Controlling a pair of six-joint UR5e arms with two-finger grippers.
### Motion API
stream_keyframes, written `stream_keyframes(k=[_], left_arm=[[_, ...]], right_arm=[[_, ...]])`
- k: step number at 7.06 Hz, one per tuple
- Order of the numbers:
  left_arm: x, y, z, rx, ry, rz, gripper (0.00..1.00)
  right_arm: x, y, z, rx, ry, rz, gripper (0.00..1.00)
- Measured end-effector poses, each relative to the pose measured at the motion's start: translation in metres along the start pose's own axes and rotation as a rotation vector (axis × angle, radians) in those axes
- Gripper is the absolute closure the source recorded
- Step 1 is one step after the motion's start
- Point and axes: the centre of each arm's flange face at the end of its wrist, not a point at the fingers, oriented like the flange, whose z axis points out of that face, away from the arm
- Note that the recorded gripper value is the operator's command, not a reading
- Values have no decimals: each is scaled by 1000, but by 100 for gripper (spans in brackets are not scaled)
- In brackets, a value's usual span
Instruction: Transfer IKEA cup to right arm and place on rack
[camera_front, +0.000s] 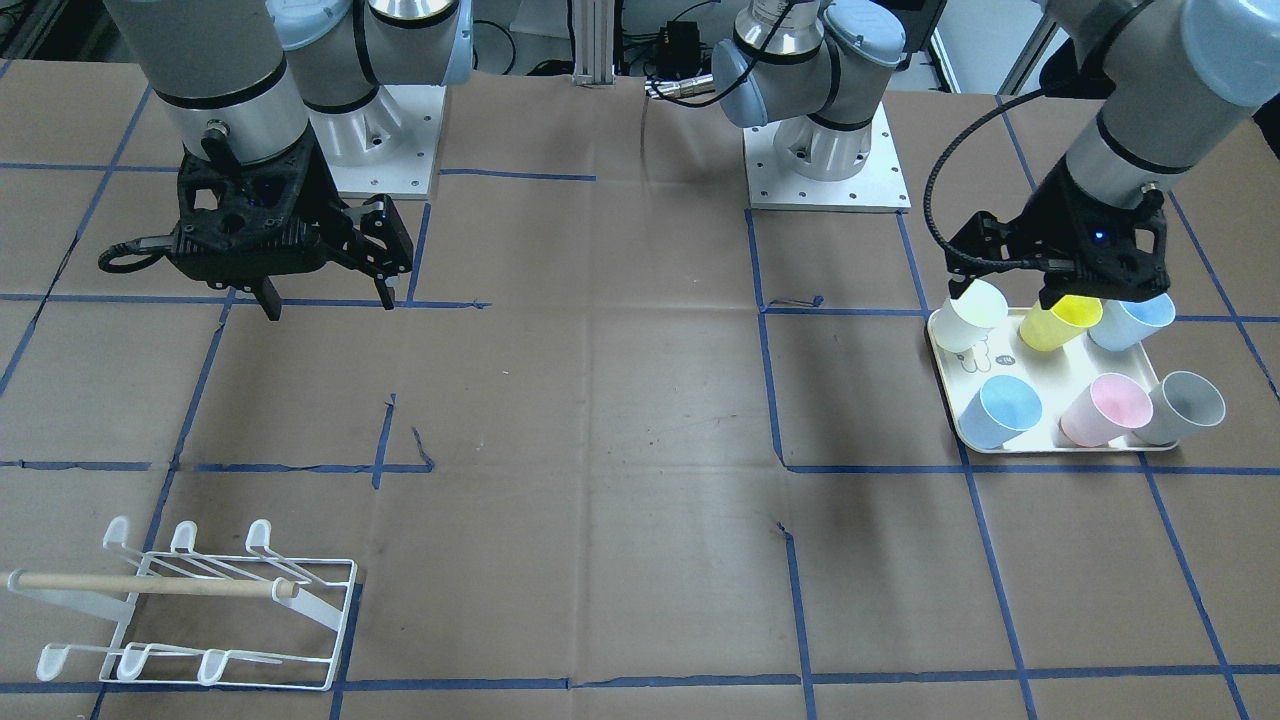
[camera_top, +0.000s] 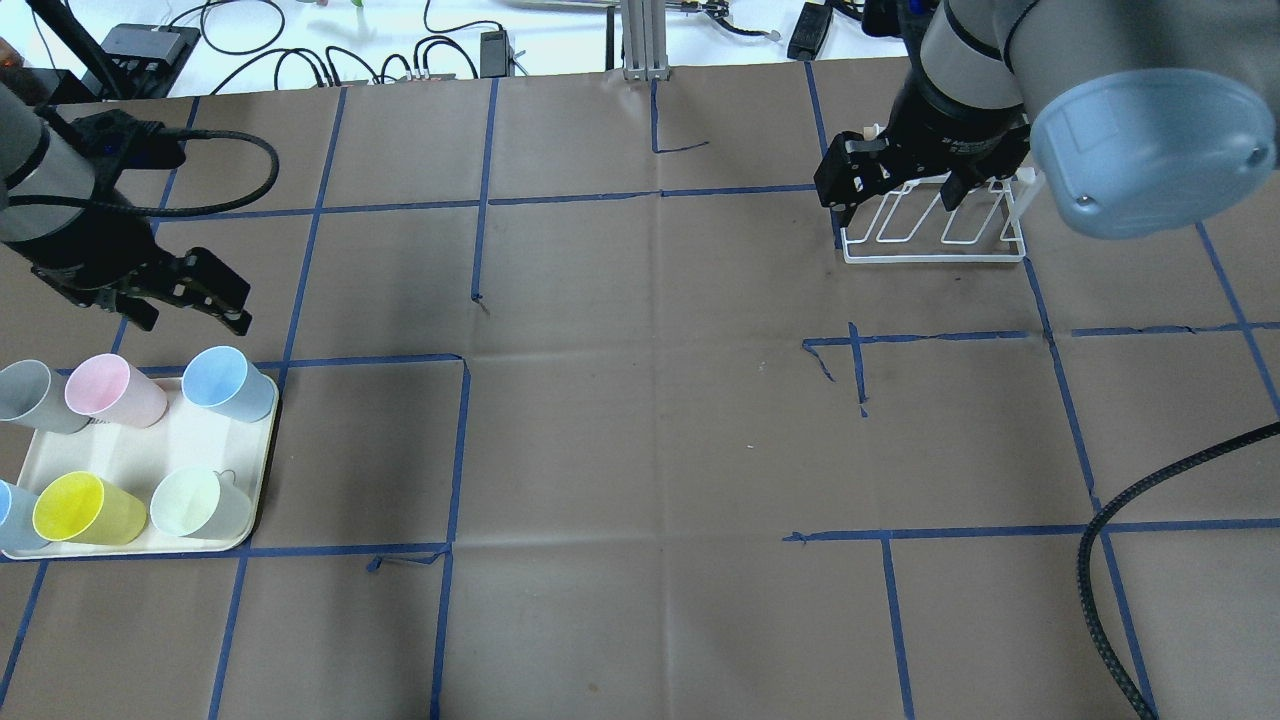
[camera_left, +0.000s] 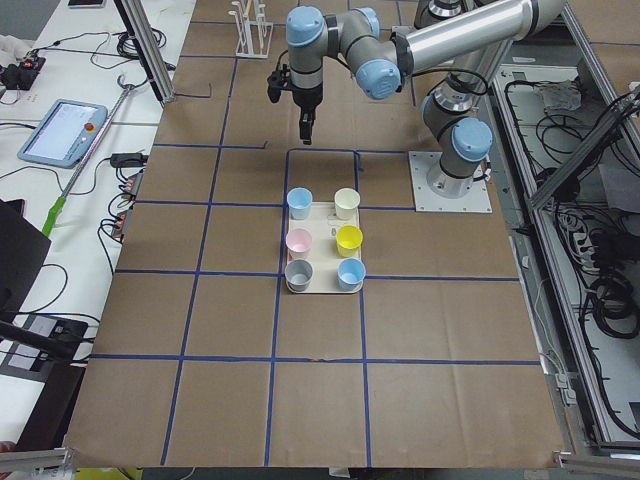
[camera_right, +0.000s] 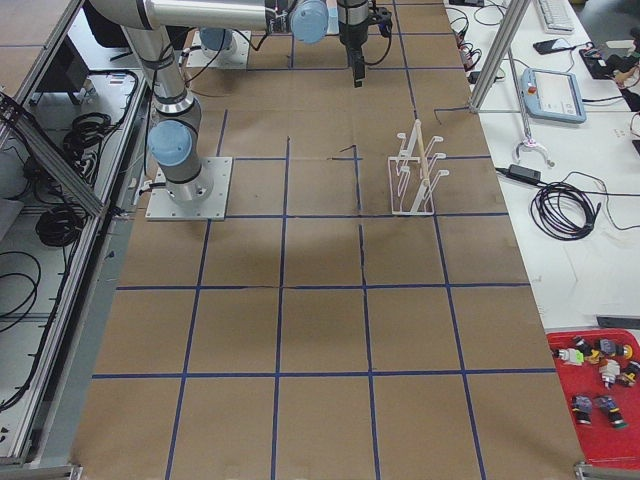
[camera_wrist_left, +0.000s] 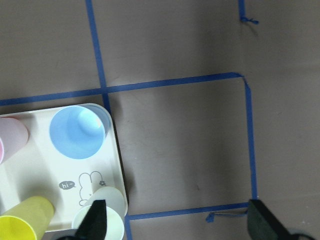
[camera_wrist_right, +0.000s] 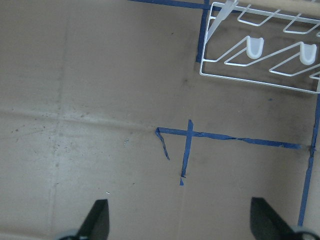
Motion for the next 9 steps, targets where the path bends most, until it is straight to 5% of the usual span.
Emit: stream_keyframes(k=[3,9], left_arm=[[-34,-6,30,22,-1,-17,1],[-37,-7,163,53,-28,-35,1]], right_arm=[[0,2,4,-15,0,4,0],[0,3,5,-18,0,4,0]])
